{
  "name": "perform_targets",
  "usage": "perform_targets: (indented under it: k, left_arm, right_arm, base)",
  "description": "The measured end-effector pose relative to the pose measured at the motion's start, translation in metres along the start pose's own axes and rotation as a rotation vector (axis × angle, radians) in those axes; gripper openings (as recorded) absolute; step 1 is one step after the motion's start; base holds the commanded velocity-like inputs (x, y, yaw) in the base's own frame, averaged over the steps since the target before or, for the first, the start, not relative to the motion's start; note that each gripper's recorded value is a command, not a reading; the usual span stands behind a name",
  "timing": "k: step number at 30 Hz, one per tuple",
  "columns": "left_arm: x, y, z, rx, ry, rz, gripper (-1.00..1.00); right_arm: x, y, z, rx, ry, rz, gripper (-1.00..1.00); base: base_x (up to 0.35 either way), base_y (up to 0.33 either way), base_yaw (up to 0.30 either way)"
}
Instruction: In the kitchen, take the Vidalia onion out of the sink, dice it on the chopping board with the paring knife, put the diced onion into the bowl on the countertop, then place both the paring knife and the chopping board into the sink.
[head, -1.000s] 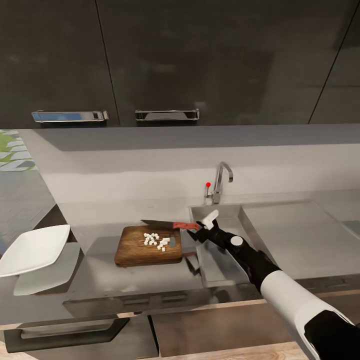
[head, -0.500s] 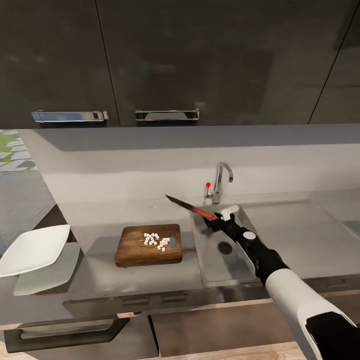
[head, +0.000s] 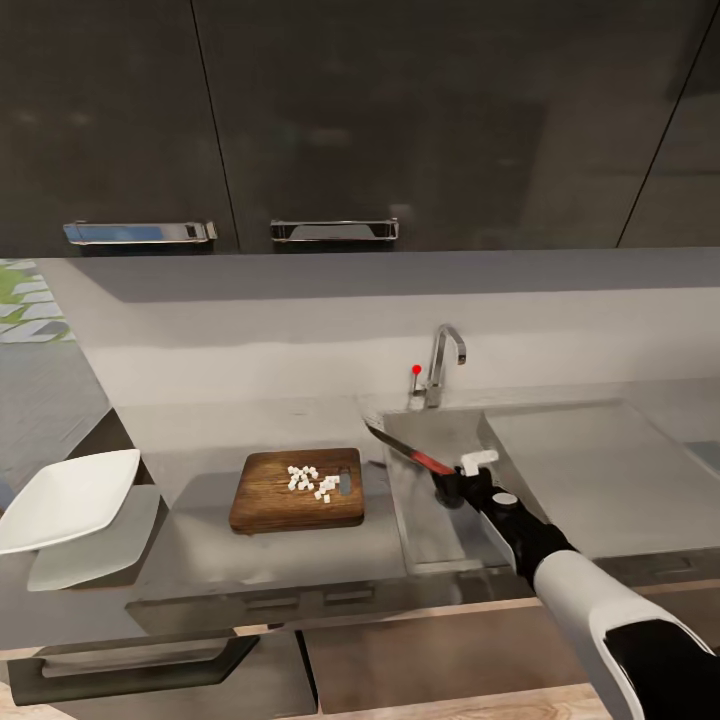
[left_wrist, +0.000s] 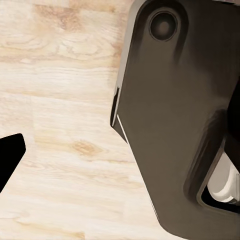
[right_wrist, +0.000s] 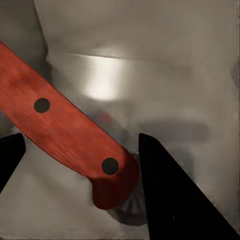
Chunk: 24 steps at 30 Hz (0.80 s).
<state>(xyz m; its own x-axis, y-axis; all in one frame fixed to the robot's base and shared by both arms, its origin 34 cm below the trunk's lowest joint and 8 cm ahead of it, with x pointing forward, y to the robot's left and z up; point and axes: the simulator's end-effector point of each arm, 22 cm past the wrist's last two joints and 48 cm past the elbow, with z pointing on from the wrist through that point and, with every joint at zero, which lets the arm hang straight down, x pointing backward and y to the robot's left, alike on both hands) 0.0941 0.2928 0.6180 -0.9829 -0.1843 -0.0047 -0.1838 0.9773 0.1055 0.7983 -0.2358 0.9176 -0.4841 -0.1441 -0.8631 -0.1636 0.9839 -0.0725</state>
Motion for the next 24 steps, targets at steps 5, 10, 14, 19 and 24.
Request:
perform_targets:
  k: [5, 10, 14, 19, 24]
  left_arm:
    - [0.000, -0.002, 0.000, 0.002, 0.000, -0.001, 1.00]
    - [0.000, -0.002, 0.000, 0.002, 0.000, -0.001, 1.00]
    - [0.000, -0.002, 0.000, 0.002, 0.000, -0.001, 1.00]
    - [-0.004, -0.002, 0.000, 0.001, -0.019, -0.006, 1.00]
    - [-0.011, -0.001, 0.000, -0.001, -0.051, -0.008, 1.00]
  right_arm:
    - [0.024, -0.029, -0.003, 0.074, 0.036, 0.186, -1.00]
    - [0.042, -0.042, -0.005, 0.117, 0.067, 0.252, -1.00]
    - [0.052, -0.059, -0.009, 0.208, 0.088, 0.278, -1.00]
    - [0.066, -0.087, -0.020, 0.381, 0.120, 0.367, -1.00]
    - [0.072, -0.094, -0.025, 0.440, 0.136, 0.377, -1.00]
  base:
    - [0.000, 0.000, 0.000]
    - [0.000, 0.000, 0.000]
    - [0.000, 0.000, 0.000]
    - [0.000, 0.000, 0.000]
    - [0.000, 0.000, 0.000]
